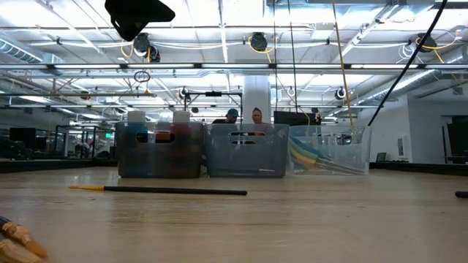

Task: Pick & Place Paint Supplies
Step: Put the silver paintbrush into the right black bin

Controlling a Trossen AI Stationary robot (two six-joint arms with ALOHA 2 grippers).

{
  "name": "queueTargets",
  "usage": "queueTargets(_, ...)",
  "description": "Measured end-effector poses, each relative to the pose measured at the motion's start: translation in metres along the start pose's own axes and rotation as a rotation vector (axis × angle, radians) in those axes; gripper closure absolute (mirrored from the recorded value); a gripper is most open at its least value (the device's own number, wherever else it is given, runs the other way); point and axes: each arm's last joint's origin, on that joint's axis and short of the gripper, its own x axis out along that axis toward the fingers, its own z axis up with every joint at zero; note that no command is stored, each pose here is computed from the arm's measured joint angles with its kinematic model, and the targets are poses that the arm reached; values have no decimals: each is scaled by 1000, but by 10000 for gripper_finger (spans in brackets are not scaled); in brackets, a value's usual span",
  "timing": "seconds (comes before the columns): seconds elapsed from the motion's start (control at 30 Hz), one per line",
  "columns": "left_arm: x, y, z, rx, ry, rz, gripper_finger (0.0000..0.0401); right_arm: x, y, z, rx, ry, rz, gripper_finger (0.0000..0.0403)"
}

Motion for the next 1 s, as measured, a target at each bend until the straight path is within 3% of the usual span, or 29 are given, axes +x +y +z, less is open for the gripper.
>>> queueTargets(0.33,0,0,0,0,-1,0,187,15,-5,4,26,81,-8,284)
queueTargets(0.53,0,0,0,0,-1,0,187,33,-13,1,48,141,57,330)
queueTargets(0.8,0,0,0,0,-1,0,187,49,-26,-4,49,175,47,391)
queueTargets(1.0,0,0,0,0,-1,0,187,52,-28,-5,41,161,42,398)
